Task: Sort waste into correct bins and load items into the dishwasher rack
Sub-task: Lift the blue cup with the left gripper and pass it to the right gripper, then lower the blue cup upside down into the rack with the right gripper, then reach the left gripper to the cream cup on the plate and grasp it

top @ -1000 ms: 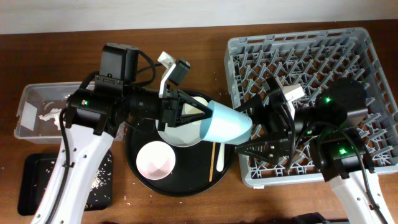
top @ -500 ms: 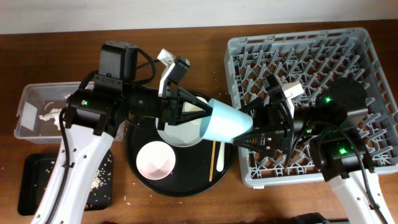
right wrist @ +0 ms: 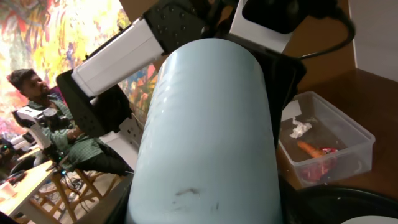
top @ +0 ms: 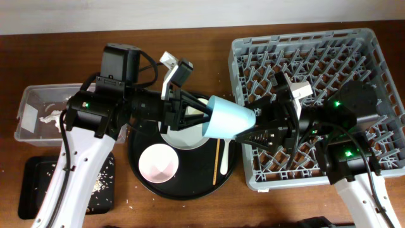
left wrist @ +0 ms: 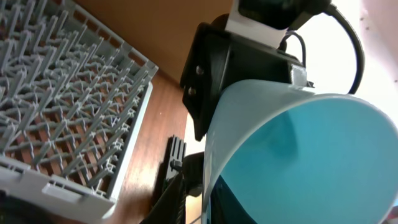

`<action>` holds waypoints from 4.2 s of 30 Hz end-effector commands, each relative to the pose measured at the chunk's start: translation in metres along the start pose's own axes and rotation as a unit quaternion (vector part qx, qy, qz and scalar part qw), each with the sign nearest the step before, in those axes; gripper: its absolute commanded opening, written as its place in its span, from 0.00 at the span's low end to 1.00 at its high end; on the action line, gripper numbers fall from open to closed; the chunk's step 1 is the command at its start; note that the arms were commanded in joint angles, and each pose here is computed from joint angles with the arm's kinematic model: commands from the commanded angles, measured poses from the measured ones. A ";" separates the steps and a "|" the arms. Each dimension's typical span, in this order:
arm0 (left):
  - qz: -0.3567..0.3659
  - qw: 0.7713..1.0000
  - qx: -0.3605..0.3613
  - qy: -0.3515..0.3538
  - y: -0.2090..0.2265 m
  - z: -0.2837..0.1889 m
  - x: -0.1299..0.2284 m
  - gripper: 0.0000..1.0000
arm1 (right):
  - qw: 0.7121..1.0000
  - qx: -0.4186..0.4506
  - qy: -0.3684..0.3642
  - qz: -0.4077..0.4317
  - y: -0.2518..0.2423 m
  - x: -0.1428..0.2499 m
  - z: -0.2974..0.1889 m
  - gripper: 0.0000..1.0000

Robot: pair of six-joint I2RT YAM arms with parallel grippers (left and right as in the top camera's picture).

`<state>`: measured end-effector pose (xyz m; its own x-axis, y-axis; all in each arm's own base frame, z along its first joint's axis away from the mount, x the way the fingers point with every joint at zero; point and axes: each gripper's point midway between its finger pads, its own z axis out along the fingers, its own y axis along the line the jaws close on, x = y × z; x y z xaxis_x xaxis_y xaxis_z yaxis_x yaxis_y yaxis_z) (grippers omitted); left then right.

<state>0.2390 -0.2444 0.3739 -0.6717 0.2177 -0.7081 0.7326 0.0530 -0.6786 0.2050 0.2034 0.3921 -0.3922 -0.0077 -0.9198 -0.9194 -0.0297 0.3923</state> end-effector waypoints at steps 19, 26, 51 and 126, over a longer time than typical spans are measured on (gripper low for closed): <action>-0.022 0.983 -0.172 -0.066 0.070 -0.074 -0.014 0.29 | 0.996 0.084 -0.040 -0.012 -0.034 -0.018 -0.001 0.40; -0.059 0.944 -0.319 -0.068 0.117 -0.113 -0.005 0.48 | 0.939 0.321 -0.093 0.083 -0.119 -0.010 -0.036 0.46; -0.079 0.916 -0.390 -0.051 0.136 -0.129 0.008 0.99 | 0.721 0.630 0.225 0.184 -0.277 0.085 -0.136 0.41; -0.107 0.915 -0.388 -0.036 0.135 -0.127 0.020 0.99 | 0.734 0.601 0.247 0.196 -0.269 0.060 -0.145 0.78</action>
<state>0.3370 -0.1120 0.2937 -0.7965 0.0543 -0.6022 0.4236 0.7609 -0.4916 0.4410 0.0546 0.1739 -0.9036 -0.1522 -0.4003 -0.1756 0.9842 0.0220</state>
